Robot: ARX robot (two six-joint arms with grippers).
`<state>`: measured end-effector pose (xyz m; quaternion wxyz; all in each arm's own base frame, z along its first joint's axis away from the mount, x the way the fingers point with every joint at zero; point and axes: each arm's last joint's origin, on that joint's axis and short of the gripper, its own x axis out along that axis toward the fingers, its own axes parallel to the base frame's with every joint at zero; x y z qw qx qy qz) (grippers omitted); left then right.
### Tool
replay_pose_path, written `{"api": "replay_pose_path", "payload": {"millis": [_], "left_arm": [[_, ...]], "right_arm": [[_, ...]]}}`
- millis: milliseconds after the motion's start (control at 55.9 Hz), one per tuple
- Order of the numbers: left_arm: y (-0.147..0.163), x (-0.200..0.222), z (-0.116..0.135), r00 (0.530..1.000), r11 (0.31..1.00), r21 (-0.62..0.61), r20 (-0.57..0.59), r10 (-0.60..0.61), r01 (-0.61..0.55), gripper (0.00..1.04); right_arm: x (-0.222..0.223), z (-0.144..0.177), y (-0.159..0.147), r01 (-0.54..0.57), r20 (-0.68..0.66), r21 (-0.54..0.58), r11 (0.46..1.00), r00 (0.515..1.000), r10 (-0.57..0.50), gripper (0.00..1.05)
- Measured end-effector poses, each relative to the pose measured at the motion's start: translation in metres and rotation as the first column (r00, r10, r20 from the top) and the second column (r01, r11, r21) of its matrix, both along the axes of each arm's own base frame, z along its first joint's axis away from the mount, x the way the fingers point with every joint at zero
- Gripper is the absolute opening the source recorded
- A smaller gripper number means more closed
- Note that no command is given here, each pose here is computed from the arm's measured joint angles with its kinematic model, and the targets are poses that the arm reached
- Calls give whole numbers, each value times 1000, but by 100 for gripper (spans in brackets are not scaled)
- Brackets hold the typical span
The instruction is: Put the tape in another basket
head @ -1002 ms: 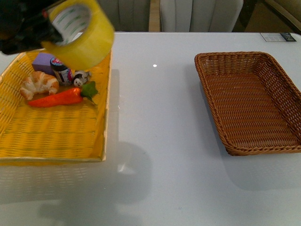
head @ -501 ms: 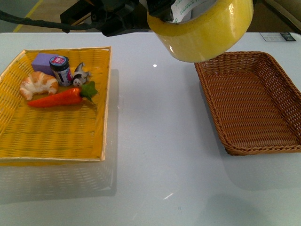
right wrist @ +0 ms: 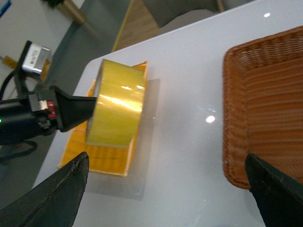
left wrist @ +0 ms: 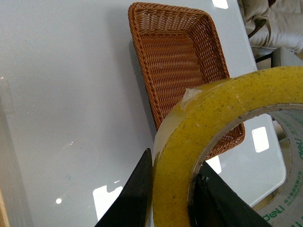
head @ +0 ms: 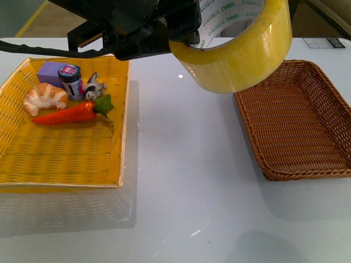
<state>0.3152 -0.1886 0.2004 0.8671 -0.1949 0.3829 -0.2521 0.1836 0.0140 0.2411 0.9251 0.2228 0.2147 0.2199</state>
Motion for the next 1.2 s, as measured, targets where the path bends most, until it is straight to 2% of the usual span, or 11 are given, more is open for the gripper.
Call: {"api": "replay_pose_path", "payload": {"millis": [179, 304, 393, 590, 805, 1055, 1198], "left_arm": [[-3, -2, 0, 1000, 1000, -7, -3, -22, 22, 16], [-3, -2, 0, 1000, 1000, -10, -6, -23, 23, 16], [-2, -2, 0, 1000, 1000, -10, -6, -21, 21, 16], [-1, -2, 2, 999, 999, -24, -6, -35, 35, 16], [-1, -4, 9, 999, 998, -44, 9, -50, 50, 16], [-1, -4, 9, 998, 996, -55, 4, -66, 66, 16], [-1, -4, 9, 997, 995, -61, 8, -72, 73, 15]], "right_arm": [[25, -7, 15, -122, -36, 48, 991, 992, 124, 96], [39, -17, 24, -169, -82, 77, 983, 981, 175, 96], [47, -21, 26, -169, -98, 89, 982, 979, 178, 96], [61, -19, 20, -163, -91, 199, 966, 979, 184, 96], [71, -31, 28, -177, -153, 233, 956, 964, 216, 96], [85, -20, 43, -219, -122, 271, 937, 958, 260, 96], [90, -23, 50, -215, -146, 281, 935, 954, 263, 96]]}}
